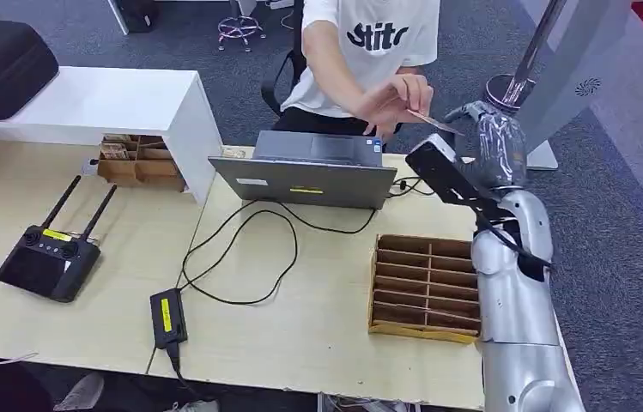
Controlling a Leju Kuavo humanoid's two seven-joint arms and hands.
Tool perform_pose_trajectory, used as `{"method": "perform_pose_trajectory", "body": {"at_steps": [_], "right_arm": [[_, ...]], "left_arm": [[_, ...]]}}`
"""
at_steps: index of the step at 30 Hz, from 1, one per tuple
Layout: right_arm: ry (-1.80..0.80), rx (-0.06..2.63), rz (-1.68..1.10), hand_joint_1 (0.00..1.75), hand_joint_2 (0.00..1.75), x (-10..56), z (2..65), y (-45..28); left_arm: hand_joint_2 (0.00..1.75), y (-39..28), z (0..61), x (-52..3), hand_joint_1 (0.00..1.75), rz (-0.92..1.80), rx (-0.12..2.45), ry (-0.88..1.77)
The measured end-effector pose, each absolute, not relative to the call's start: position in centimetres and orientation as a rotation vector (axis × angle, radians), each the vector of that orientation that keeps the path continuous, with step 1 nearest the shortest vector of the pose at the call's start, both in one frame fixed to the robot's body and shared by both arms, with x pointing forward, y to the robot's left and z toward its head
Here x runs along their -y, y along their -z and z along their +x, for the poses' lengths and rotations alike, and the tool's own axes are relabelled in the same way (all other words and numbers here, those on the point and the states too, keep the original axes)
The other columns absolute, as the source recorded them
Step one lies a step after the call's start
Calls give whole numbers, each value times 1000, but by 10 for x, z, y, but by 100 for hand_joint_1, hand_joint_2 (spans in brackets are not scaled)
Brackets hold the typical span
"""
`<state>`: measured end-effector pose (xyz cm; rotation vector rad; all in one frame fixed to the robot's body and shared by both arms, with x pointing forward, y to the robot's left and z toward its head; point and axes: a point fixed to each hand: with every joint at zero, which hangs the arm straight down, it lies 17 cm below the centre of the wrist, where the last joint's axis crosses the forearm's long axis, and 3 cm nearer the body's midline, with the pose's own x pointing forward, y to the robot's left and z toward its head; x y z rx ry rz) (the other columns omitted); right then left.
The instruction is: Pass the card to the sensor for recognition and then transmit it.
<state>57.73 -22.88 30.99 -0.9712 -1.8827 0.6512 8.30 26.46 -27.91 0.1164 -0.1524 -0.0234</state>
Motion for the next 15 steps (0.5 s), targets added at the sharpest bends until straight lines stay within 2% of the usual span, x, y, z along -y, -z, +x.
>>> {"method": "perform_pose_trajectory", "body": {"at_steps": [15], "right_arm": [[-642,1884,-959,175,175,229,576,-307]], "left_arm": [[175,279,83,-264,0,115,152,19]]}}
